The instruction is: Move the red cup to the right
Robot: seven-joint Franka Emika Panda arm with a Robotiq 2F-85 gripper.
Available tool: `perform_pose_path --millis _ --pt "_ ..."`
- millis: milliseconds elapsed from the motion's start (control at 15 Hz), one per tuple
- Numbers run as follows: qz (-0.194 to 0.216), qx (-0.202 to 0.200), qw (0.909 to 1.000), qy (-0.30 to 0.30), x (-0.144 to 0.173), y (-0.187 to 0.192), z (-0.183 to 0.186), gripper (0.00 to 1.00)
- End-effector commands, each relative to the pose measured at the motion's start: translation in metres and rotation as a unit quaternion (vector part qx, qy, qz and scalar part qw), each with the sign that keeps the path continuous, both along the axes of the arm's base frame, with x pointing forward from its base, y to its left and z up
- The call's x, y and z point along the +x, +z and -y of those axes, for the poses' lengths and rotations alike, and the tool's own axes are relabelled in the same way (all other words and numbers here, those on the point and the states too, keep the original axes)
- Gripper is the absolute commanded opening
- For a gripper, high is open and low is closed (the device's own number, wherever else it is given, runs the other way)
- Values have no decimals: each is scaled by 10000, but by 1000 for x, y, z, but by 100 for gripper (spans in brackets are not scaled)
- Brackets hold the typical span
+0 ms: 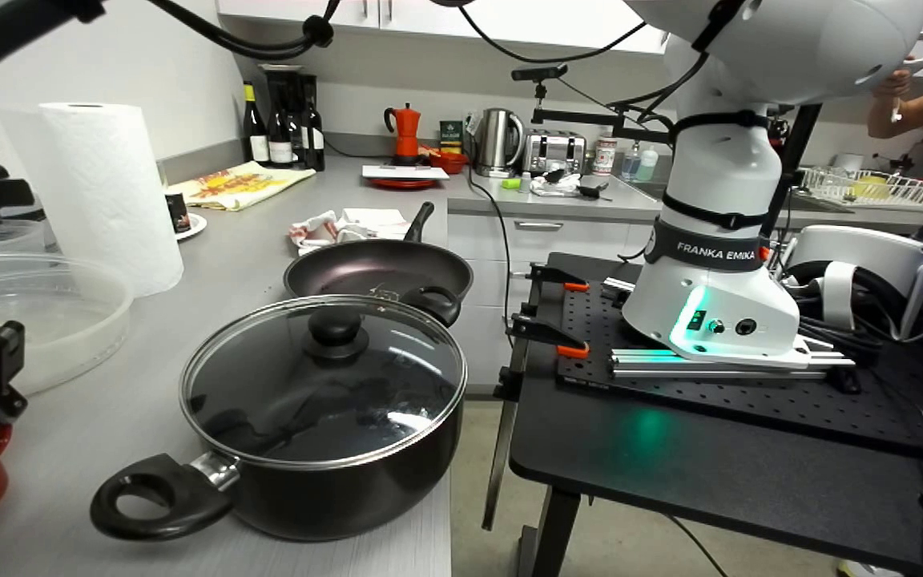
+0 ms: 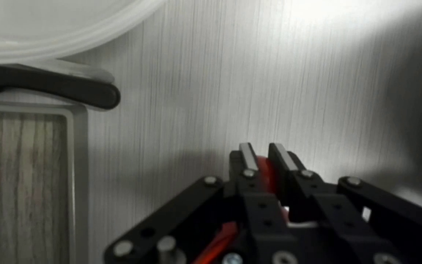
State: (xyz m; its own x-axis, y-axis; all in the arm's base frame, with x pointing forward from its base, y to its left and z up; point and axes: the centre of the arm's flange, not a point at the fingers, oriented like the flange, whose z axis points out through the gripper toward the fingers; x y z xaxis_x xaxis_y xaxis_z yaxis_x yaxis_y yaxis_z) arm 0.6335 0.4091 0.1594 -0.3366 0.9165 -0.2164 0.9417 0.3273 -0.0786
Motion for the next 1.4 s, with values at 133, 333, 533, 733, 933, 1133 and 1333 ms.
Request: perform_pose_path --millis 133,333,533,733,933,1133,1333 --pt "-2 82 9999 81 -34 38 24 4" --pt "55 140 9999 33 -39 46 39 4" --pt "112 232 9997 -29 -42 52 56 4" --pt "190 363 9991 -110 -48 56 76 4" --pt "307 582 9974 -297 -51 62 94 4" --pt "566 808 9939 -495 -53 70 108 4" --pt "831 1003 9894 -649 -56 80 119 4"
